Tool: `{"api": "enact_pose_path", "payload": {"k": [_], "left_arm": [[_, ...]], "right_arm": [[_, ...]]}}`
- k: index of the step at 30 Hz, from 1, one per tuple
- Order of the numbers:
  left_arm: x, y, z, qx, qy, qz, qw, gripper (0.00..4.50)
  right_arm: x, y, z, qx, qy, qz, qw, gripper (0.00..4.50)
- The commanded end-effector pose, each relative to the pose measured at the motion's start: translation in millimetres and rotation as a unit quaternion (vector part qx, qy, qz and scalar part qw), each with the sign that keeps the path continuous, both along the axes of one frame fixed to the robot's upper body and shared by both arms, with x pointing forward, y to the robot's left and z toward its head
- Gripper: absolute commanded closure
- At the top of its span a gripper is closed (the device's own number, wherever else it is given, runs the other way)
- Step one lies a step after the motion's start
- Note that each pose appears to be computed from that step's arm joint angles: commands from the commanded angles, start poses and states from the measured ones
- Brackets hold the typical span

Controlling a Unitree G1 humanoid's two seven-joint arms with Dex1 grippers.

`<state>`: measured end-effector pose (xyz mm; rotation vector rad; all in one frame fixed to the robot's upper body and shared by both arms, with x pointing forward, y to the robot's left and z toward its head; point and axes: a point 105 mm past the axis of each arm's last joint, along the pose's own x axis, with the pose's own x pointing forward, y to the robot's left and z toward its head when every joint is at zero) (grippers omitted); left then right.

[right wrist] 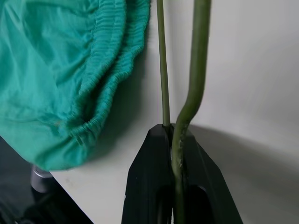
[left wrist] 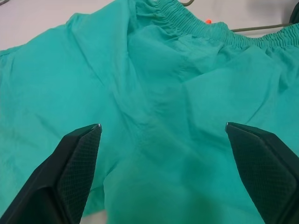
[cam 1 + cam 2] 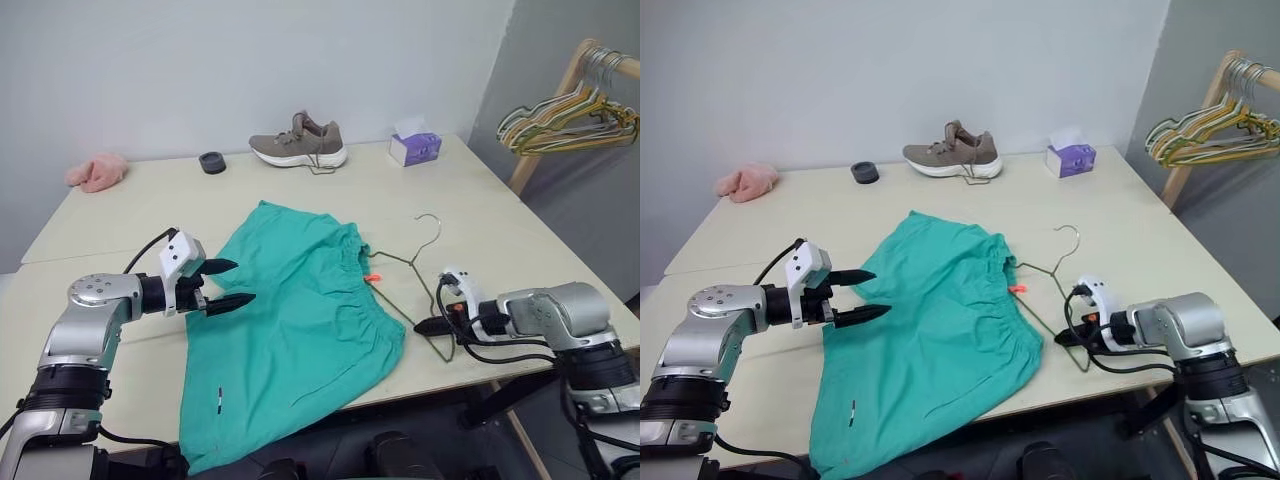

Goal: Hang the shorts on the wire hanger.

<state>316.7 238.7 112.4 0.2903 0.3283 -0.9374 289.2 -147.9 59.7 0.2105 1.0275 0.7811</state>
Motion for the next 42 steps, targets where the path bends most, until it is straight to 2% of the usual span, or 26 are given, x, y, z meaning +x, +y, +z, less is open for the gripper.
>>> {"api": "enact_pose_path", "payload": {"k": [1,8,12,16,21,23,27,31,35,38,42], "left_arm": [[3.2,-3.8,14.3,0.005,-0.031,-0.007,0.999,0.01],[6.0,-5.9,14.8,0.000,-0.035,-0.003,0.999,0.01],[12.4,-5.8,19.2,-0.012,-0.042,0.011,0.999,0.01],[31.6,5.9,35.2,-0.031,-0.077,0.069,0.994,0.01],[45.9,7.6,66.7,-0.029,-0.132,0.071,0.988,0.01],[49.7,3.5,80.7,-0.023,-0.154,0.057,0.986,0.01],[44.2,-14.5,95.0,0.011,-0.163,-0.023,0.986,0.01],[35.7,-27.9,91.1,0.068,-0.155,-0.100,0.980,0.01],[29.5,-33.3,74.2,0.129,-0.143,-0.155,0.969,0.01],[35.4,-39.2,68.2,0.129,-0.145,-0.157,0.968,0.01],[36.0,-47.3,63.1,0.113,-0.144,-0.165,0.969,0.01]], "right_arm": [[11.3,2.6,8.1,0.007,-0.006,-0.042,0.999,4.50],[24.5,23.8,26.9,0.038,-0.043,-0.058,0.997,4.50],[36.6,30.3,46.7,-0.001,-0.148,-0.021,0.989,4.50],[38.4,41.1,66.2,-0.022,-0.224,0.024,0.974,4.50],[29.7,56.2,75.0,-0.070,-0.311,0.111,0.941,4.50],[27.6,59.9,76.3,-0.097,-0.348,0.148,0.921,4.50],[25.8,66.0,80.0,-0.122,-0.390,0.189,0.893,4.50],[22.8,69.9,81.1,-0.142,-0.422,0.224,0.867,4.50],[18.8,75.0,83.5,-0.160,-0.456,0.259,0.836,4.50],[17.6,77.7,84.5,-0.176,-0.480,0.279,0.813,4.50],[17.5,79.1,84.4,-0.185,-0.491,0.287,0.801,4.50]]}}
